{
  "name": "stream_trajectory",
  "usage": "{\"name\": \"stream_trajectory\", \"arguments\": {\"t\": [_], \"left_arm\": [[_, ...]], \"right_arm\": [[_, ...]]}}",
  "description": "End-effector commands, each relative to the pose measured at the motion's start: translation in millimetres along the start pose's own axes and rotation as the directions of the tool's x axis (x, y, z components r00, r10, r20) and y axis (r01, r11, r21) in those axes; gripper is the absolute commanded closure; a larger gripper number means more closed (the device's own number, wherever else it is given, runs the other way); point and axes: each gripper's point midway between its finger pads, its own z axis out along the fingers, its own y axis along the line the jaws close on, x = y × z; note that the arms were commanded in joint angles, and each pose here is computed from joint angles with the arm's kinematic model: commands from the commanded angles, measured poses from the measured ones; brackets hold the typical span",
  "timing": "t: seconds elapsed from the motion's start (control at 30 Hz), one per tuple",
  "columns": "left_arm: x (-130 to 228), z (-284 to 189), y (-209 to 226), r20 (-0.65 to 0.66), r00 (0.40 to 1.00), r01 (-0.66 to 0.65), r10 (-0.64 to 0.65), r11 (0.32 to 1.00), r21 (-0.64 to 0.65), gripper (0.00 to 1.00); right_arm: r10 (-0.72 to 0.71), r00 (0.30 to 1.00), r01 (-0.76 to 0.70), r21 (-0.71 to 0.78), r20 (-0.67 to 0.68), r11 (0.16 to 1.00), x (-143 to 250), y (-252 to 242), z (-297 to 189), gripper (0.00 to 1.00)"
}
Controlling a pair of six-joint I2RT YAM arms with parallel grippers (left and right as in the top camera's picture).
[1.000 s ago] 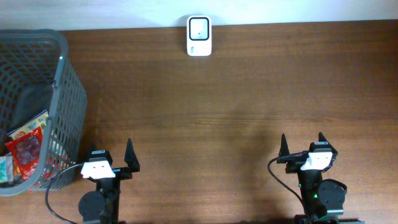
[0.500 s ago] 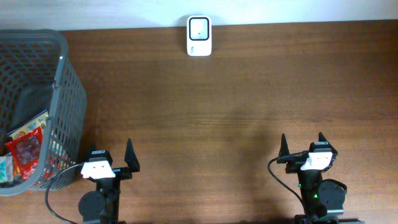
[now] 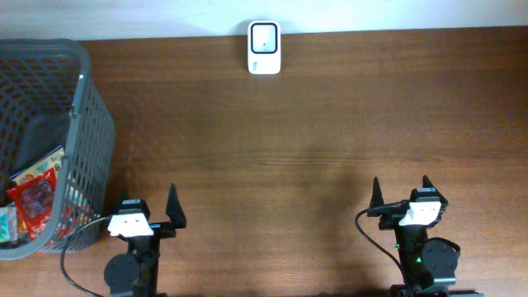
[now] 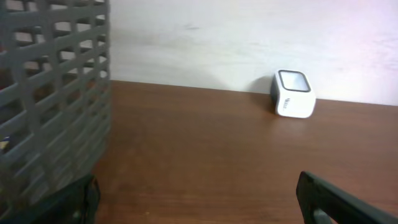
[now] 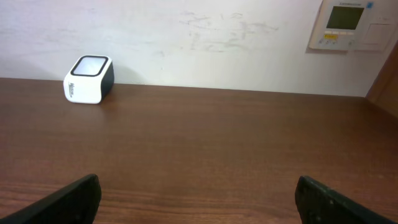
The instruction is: Scan the item barcode
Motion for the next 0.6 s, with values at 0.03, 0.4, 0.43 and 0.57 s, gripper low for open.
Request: {"name": "stream_trajectory", "arguments": {"t": [0.03, 0.4, 0.43, 0.57], "left_arm": [[-50, -25, -80, 0.223, 0.975, -0.122, 0.024, 0.892, 0.436, 0.01], [-206, -76, -62, 0.565, 0.823, -0.202, 0.058, 0.96, 0.196, 0.01], [-214, -73, -54, 0.522, 0.851, -0.163, 0.058, 0.974, 0.158, 0.01], [-233, -59, -59, 0.254, 0.964, -0.13, 0.081, 0.974, 0.186, 0.01]], "right_arm": [[0.007, 1.0, -0.007, 0.0, -0.002, 1.0, 3, 1, 0, 0.02], [0.007, 1.0, -0.007, 0.0, -0.002, 1.0, 3, 1, 0, 0.01], [0.007, 1.0, -0.007, 0.0, -0.002, 1.0, 3, 1, 0, 0.02], [0.007, 1.0, -0.007, 0.0, -0.002, 1.0, 3, 1, 0, 0.02]]}}
